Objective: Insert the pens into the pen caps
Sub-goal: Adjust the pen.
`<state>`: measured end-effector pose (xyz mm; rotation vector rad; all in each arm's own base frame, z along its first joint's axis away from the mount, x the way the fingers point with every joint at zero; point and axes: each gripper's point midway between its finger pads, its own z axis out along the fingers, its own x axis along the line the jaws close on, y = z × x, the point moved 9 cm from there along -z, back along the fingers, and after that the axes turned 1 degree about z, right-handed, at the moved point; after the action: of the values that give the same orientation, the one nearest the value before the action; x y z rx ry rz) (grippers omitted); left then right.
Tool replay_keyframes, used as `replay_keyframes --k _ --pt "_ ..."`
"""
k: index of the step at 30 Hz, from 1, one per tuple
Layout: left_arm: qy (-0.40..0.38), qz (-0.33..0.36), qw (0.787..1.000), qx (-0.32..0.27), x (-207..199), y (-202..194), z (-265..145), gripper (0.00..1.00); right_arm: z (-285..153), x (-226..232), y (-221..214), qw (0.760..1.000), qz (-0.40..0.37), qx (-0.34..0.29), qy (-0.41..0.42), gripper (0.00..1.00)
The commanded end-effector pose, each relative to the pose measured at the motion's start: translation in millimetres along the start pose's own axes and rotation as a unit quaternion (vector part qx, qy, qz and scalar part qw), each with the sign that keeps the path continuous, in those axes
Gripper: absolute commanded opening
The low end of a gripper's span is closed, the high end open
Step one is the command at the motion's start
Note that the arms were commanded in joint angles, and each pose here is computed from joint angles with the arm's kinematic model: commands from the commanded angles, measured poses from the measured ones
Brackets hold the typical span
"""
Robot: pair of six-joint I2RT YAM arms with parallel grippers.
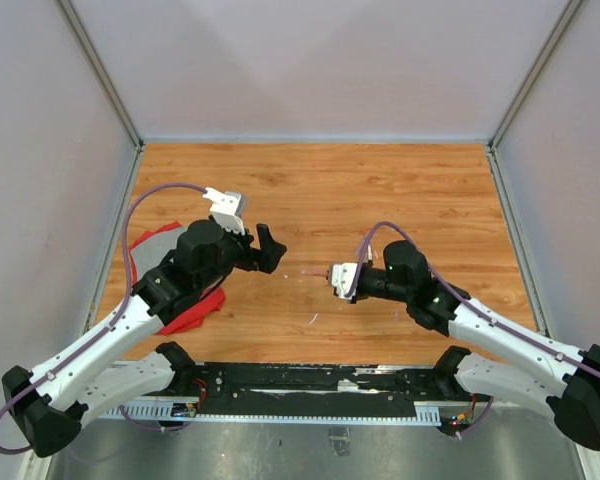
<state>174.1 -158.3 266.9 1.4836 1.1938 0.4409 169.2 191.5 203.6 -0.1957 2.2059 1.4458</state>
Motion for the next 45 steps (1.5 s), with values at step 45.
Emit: replay_keyframes --k 45 --pt "-0.212 0.109 0.949 0.208 -70 -65 11 0.73 4 10 36 0.927 -0.347 0.069 0.125 0.01"
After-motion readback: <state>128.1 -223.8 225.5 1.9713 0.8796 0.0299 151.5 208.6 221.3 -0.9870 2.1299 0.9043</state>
